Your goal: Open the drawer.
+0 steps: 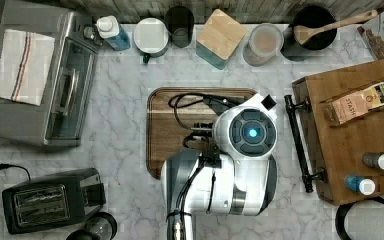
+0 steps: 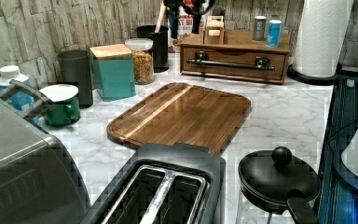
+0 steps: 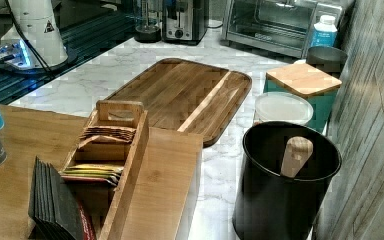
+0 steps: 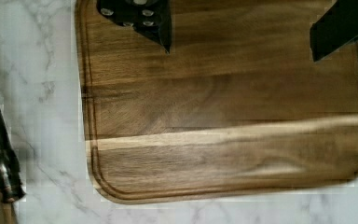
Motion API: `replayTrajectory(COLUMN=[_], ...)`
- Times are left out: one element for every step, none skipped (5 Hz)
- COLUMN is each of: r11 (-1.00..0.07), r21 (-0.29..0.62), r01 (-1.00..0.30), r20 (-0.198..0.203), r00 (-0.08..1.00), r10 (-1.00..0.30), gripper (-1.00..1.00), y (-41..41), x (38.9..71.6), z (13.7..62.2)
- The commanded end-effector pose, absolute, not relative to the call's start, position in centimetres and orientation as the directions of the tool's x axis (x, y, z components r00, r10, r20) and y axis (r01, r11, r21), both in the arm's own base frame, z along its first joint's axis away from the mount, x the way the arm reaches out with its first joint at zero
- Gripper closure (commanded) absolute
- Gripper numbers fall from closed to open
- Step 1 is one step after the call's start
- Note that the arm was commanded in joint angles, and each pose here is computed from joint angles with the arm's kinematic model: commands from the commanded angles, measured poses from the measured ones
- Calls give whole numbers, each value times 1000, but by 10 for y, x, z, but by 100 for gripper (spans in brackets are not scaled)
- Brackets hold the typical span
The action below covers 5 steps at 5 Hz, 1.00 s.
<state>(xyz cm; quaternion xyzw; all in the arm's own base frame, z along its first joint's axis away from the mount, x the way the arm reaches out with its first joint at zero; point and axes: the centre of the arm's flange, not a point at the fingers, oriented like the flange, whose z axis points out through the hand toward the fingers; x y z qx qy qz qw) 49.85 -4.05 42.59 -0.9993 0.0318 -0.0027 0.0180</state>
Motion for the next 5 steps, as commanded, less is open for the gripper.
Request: replayTrajectory(r11=[-985,-966,-951,-954,-958], r21=[18,68,101,107,115], r01=[174,251,293,281,262], r20=[48,43,31,69,109], r00=[983,966,954,955,955], r10=[175,254,297,289,275], gripper=[-100,-100,-100,-100,-100], y=[-174,-199,-216,-226,-228], x=[457,449,445,435,426], z=[382,368,359,348,340])
